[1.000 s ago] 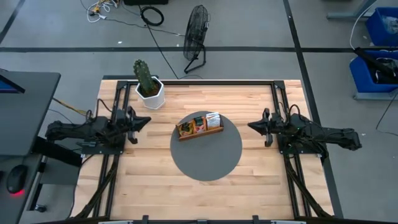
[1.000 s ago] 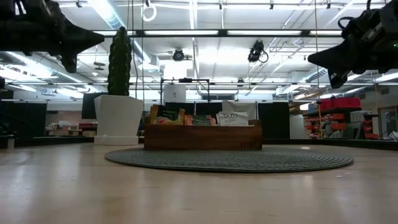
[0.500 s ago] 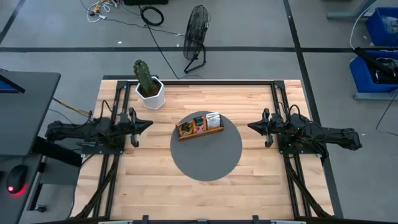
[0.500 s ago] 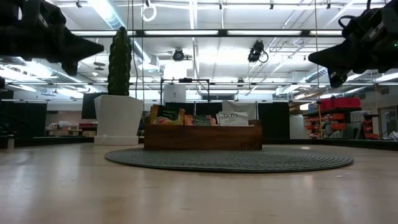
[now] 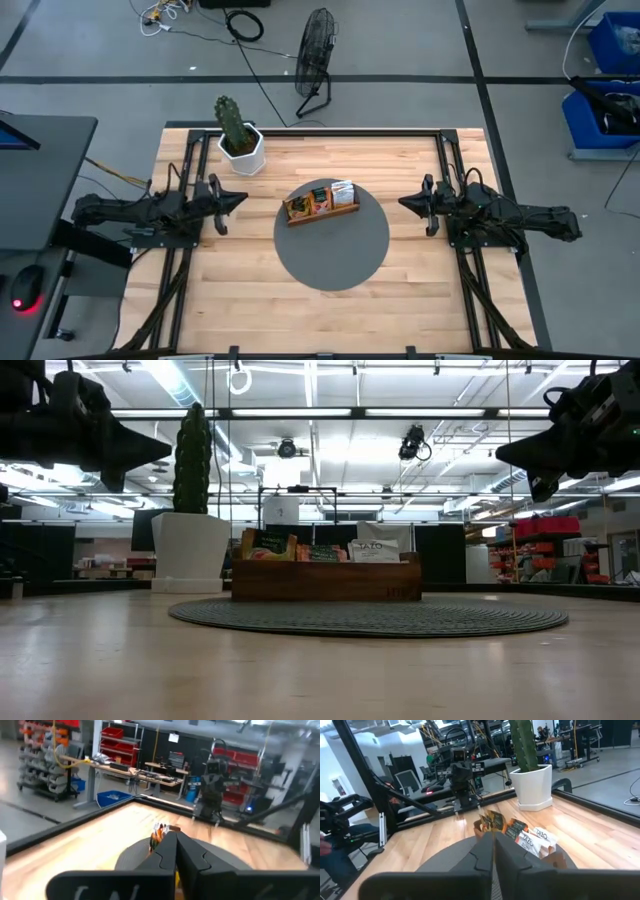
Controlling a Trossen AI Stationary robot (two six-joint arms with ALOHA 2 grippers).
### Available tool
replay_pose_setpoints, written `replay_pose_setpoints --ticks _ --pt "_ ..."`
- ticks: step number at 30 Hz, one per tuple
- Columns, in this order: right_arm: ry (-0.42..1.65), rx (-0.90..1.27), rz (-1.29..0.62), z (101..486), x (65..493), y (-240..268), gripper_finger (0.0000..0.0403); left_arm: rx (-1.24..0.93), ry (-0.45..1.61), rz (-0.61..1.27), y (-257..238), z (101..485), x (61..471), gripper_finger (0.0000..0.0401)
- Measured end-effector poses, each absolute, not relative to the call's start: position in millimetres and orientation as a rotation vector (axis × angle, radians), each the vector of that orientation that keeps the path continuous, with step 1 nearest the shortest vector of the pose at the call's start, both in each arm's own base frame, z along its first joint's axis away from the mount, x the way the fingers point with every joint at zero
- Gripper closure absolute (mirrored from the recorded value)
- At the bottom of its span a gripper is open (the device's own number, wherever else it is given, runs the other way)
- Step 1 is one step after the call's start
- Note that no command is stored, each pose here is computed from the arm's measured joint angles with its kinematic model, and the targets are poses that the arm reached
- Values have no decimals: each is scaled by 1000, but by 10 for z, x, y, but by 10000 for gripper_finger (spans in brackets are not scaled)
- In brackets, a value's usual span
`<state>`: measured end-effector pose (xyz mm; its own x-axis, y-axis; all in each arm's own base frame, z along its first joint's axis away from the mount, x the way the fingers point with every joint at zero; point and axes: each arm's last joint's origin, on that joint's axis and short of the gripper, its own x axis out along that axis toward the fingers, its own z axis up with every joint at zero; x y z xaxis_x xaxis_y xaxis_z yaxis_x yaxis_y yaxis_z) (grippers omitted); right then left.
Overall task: Pick & Place Tea
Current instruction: Return to home position
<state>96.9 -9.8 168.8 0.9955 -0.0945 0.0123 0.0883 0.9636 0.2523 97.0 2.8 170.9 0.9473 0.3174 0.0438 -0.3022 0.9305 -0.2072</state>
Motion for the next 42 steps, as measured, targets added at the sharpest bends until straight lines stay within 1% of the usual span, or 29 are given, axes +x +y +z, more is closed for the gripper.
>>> replay_pose_setpoints --ticks 3,8,42 --pt "-24 251 -93 1688 969 -98 369 -263 -88 311 27 1710 970 387" --pt "-24 252 -93 1688 969 -98 360 -287 -93 295 23 1714 972 378" --pt "-25 252 -93 1691 969 -98 359 -295 -122 291 23 1736 971 376"
